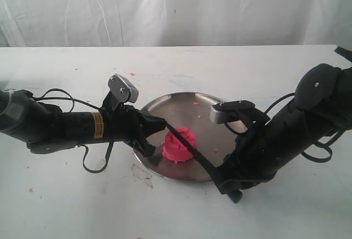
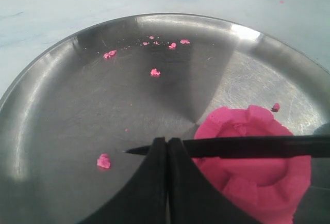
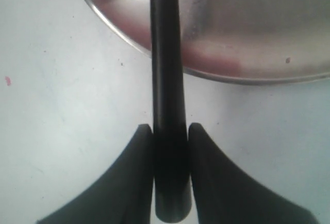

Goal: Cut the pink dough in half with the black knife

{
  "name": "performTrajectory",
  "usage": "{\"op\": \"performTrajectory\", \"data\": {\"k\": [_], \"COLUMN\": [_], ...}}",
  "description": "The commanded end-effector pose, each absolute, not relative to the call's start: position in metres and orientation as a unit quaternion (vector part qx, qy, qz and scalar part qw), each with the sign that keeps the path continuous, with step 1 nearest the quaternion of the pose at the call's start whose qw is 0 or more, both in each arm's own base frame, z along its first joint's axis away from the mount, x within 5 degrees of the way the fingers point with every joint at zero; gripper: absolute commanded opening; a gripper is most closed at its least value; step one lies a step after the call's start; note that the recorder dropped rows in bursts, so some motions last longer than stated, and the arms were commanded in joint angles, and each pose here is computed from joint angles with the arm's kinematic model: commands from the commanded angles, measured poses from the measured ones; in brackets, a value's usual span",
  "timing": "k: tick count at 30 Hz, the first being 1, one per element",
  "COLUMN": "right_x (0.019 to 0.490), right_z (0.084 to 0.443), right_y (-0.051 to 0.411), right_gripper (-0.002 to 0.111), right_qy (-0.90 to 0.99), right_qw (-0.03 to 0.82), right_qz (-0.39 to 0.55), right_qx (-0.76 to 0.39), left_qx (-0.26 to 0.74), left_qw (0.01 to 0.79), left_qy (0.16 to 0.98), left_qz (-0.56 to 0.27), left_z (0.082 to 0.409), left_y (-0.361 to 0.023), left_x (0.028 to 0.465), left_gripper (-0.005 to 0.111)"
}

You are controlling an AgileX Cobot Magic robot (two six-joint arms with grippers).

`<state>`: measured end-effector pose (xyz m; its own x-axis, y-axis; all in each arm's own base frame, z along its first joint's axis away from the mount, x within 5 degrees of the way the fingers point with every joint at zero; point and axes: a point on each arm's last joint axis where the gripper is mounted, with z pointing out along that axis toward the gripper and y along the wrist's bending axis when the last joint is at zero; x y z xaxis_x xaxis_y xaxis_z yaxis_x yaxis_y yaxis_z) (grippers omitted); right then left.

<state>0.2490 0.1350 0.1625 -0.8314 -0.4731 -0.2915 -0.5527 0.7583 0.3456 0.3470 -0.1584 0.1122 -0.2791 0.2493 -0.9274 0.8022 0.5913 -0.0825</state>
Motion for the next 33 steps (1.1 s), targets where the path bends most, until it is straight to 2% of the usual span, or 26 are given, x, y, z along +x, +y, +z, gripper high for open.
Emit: {"op": "performTrajectory", "data": {"k": [1, 4, 9, 11, 14, 20, 33], "right_x": [0.250, 0.250, 0.250, 0.250, 0.250, 0.250, 0.250], "right_z": [0.163, 0.163, 0.163, 0.163, 0.163, 0.163, 0.163], "right_y": [0.136, 0.136, 0.136, 0.136, 0.136, 0.136, 0.136], "right_gripper": [0.000, 0.000, 0.000, 0.000, 0.000, 0.000, 0.000], "right_qy": [0.936, 0.937, 0.937, 0.937, 0.937, 0.937, 0.937], "right_qw": [0.091, 0.090, 0.089, 0.089, 0.089, 0.089, 0.089], "right_qz": [0.217, 0.216, 0.217, 0.217, 0.217, 0.217, 0.217], "right_qx": [-0.260, -0.258, -0.258, -0.258, -0.257, -0.257, -0.257], "left_qx": [0.357, 0.398, 0.389, 0.384, 0.376, 0.282, 0.327], "left_qw": [0.493, 0.511, 0.559, 0.560, 0.553, 0.574, 0.537], "left_qy": [0.739, 0.704, 0.671, 0.671, 0.680, 0.701, 0.685], "left_qz": [-0.289, -0.294, -0.292, -0.298, -0.301, -0.314, -0.367], "left_z": [0.118, 0.140, 0.192, 0.195, 0.187, 0.177, 0.139], "left_y": [-0.161, -0.160, -0.150, -0.150, -0.150, -0.146, -0.165], "left_x": [0.346, 0.342, 0.339, 0.338, 0.340, 0.353, 0.360], "left_gripper": [0.000, 0.000, 0.000, 0.000, 0.000, 0.000, 0.000]}}
